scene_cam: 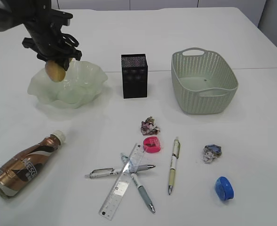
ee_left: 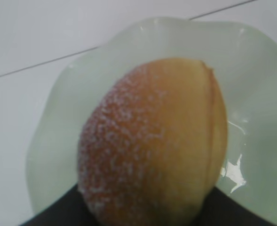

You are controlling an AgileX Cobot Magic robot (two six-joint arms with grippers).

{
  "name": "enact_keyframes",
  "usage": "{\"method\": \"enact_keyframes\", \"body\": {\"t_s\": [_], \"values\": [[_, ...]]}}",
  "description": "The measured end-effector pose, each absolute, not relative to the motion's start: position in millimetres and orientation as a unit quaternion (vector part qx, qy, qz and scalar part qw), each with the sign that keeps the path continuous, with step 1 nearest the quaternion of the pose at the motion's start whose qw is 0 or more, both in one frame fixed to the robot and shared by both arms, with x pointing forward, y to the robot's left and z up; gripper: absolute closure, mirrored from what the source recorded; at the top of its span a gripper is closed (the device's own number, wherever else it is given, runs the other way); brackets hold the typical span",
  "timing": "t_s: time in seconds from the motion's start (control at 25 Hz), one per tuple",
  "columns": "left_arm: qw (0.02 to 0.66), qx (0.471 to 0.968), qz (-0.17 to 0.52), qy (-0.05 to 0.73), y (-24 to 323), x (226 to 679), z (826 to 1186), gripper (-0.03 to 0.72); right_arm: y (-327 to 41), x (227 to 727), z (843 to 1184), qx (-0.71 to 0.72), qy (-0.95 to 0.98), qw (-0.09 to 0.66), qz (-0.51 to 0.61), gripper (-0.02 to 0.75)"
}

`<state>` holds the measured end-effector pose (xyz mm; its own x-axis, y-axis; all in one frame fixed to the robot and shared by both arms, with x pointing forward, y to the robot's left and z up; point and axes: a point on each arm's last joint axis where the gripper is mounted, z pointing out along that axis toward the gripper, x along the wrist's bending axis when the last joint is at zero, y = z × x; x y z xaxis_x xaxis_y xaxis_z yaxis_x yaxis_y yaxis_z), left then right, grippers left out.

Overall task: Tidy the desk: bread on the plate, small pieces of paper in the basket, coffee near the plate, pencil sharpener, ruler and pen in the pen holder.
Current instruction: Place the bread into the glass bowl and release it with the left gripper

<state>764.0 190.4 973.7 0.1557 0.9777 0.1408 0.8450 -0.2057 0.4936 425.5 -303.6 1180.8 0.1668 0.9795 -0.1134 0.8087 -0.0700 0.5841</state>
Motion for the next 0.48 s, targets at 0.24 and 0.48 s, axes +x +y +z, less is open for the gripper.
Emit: {"method": "enact_keyframes", "body": {"t_s": [0.24,0.48], "values": [[0.152,0.745,0.18,0.625,185,766,947,0.432,-304,426,1181,0.715,0.625,0.271,0.158,0.178],[0.172,0.739,0.167,0.63,181,766,947,0.133,-303,426,1181,0.715,0.626,0.267,0.161,0.178]]}}
